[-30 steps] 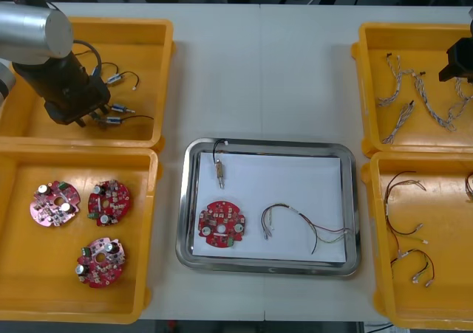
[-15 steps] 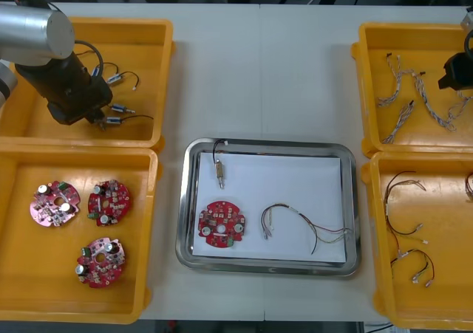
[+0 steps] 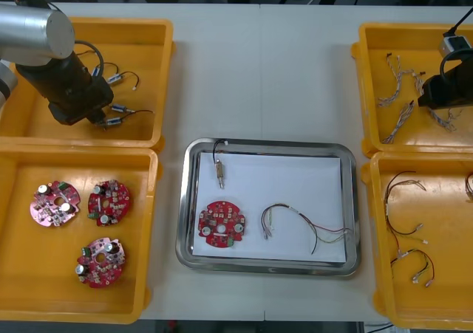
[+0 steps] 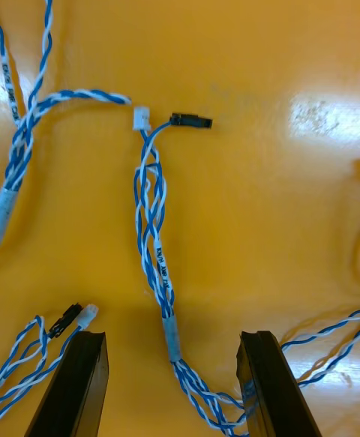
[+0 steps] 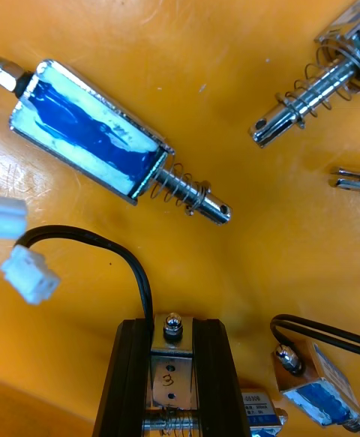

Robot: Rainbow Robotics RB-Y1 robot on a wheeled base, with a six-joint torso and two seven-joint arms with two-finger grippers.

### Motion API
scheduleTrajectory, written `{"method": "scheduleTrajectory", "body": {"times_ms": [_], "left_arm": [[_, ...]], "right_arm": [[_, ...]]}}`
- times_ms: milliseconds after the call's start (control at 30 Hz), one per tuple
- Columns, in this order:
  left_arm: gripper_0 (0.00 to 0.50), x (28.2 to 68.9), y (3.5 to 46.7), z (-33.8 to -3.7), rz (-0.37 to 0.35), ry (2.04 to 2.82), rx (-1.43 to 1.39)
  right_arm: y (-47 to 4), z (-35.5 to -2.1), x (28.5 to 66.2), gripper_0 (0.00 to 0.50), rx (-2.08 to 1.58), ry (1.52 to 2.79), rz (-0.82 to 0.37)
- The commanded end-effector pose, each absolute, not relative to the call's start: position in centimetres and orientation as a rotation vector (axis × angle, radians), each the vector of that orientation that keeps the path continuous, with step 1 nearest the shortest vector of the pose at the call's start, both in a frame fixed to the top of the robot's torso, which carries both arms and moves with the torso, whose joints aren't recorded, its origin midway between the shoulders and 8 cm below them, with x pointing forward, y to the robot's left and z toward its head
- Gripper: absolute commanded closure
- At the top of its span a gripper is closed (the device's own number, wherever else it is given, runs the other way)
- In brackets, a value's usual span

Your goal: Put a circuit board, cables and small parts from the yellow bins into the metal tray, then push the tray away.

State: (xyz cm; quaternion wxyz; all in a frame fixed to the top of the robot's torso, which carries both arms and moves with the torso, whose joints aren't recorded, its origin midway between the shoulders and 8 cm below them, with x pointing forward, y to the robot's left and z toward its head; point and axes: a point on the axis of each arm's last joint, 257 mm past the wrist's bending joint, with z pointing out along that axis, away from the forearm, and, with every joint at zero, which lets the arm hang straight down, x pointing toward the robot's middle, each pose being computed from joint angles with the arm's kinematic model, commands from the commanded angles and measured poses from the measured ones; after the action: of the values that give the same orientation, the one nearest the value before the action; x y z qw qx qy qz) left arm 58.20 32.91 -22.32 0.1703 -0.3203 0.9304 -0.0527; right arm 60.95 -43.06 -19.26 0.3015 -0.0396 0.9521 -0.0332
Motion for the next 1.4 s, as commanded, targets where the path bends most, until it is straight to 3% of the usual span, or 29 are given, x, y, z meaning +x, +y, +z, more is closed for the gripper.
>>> {"method": "scheduleTrajectory", "body": {"times_ms": [33,567,800,867,933,967,1033,1133,1400], "left_arm": [[0.500,59.3,32.9,-19.6,-0.129,2.644,-0.739],[0.500,57.0,35.5,-12.6,0.005,2.632,-0.655],[0.500,57.1,35.4,-10.7,0.017,2.602,-0.621],[0.500,57.0,35.4,-10.4,0.021,2.599,-0.613],[0.500,56.9,35.0,-9.9,0.030,2.594,-0.587],[0.500,56.8,34.9,-9.7,0.032,2.595,-0.577],[0.500,56.5,34.5,-9.0,0.048,2.594,-0.550],[0.500,55.9,34.0,-8.2,0.070,2.596,-0.515],[0.500,54.8,32.2,-6.7,0.084,2.594,-0.430]], "right_arm": [[-42.8,-20.2,60.9,0.000,-0.118,2.520,-0.088],[-42.4,-22.8,60.7,0.000,-0.111,2.520,-0.098],[-42.7,-24.1,60.2,0.005,-0.104,2.520,-0.092],[-42.7,-24.3,60.2,0.073,-0.103,2.518,-0.091],[-42.8,-24.5,60.2,0.247,-0.105,2.512,-0.088],[-42.7,-24.6,60.3,0.393,-0.105,2.507,-0.085],[-42.7,-24.8,60.4,0.473,-0.111,2.497,-0.087],[-42.7,-24.9,60.6,0.500,-0.118,2.485,-0.101],[-43.2,-23.3,61.0,0.500,-0.117,2.478,-0.109]]}}
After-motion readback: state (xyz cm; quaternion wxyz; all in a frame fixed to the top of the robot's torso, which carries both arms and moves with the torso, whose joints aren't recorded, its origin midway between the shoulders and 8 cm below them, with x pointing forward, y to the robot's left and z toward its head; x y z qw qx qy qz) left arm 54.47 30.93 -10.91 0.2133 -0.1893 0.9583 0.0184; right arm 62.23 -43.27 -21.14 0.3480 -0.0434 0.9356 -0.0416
